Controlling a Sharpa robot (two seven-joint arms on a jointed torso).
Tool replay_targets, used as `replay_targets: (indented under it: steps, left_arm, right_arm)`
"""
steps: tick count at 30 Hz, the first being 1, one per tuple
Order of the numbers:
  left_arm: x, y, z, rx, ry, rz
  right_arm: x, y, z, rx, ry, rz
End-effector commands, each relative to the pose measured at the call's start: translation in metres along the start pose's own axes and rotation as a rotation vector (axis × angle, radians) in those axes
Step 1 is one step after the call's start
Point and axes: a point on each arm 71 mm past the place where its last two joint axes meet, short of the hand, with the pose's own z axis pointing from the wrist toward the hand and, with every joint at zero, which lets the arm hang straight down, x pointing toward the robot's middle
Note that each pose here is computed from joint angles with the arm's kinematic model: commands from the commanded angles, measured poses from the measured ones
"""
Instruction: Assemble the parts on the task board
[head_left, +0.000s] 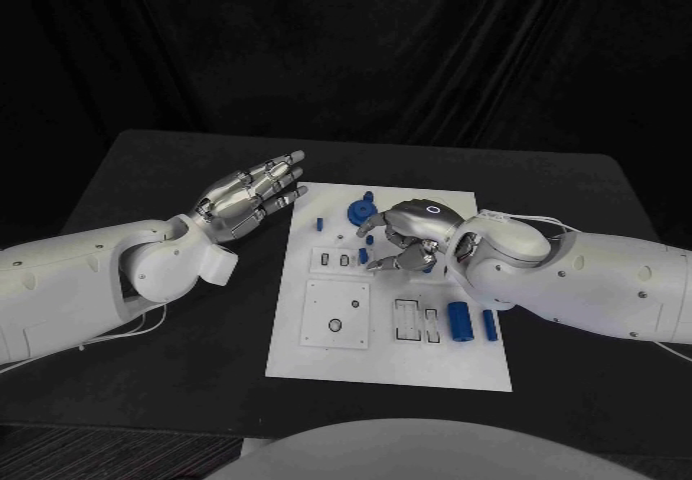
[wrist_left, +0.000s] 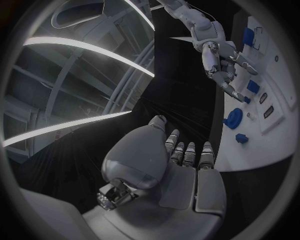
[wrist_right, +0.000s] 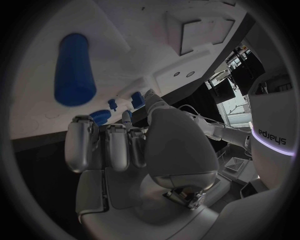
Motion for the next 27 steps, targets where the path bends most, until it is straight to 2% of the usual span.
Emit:
replay_targets:
  steps: [1, 5, 9, 12, 13, 14, 15, 16, 19, 22, 23, 27]
  left_arm:
    - [0.0018, -0.0006, -0.0011, 0.015, -0.011, 0.011]
    - [0.0044, -0.0018, -0.0019, 0.023, -0.031, 0.080]
    - [0.0050, -0.0074, 0.0001, 0.060, -0.083, 0.191]
    - [0.0062, -0.0177, 0.0016, 0.104, -0.116, 0.285]
    - [0.0072, -0.0226, 0.0027, 0.119, -0.121, 0.323]
    - [0.0101, -0.0317, 0.0054, 0.141, -0.121, 0.399]
    - [0.0111, -0.0346, 0.0064, 0.146, -0.120, 0.423]
    - [0.0149, -0.0457, 0.0105, 0.163, -0.108, 0.510]
    - [0.0235, -0.0640, 0.0182, 0.168, -0.075, 0.675]
    - [0.0306, -0.0731, 0.0240, 0.146, -0.036, 0.814]
    - [0.0355, -0.0759, 0.0280, 0.117, 0.001, 0.920]
    - [0.0445, -0.0758, 0.0370, 0.039, 0.078, 1.117]
  right_arm:
    - [-0.025, 0.006, -0.005, -0.061, -0.141, -0.014]
    - [-0.057, 0.011, -0.017, -0.122, -0.232, -0.035]
    - [-0.086, 0.011, -0.032, -0.156, -0.327, -0.026]
    - [-0.103, 0.008, -0.041, -0.163, -0.393, -0.017]
    - [-0.108, 0.006, -0.044, -0.161, -0.413, -0.015]
    - [-0.115, 0.001, -0.049, -0.150, -0.442, -0.009]
    - [-0.117, 0.000, -0.050, -0.145, -0.448, -0.007]
    - [-0.122, -0.005, -0.054, -0.128, -0.464, 0.000]
    - [-0.126, -0.015, -0.058, -0.093, -0.474, 0.012]
    - [-0.129, -0.019, -0.060, -0.084, -0.485, 0.013]
    - [-0.131, -0.021, -0.061, -0.089, -0.506, 0.008]
    - [-0.134, -0.026, -0.064, -0.096, -0.551, -0.006]
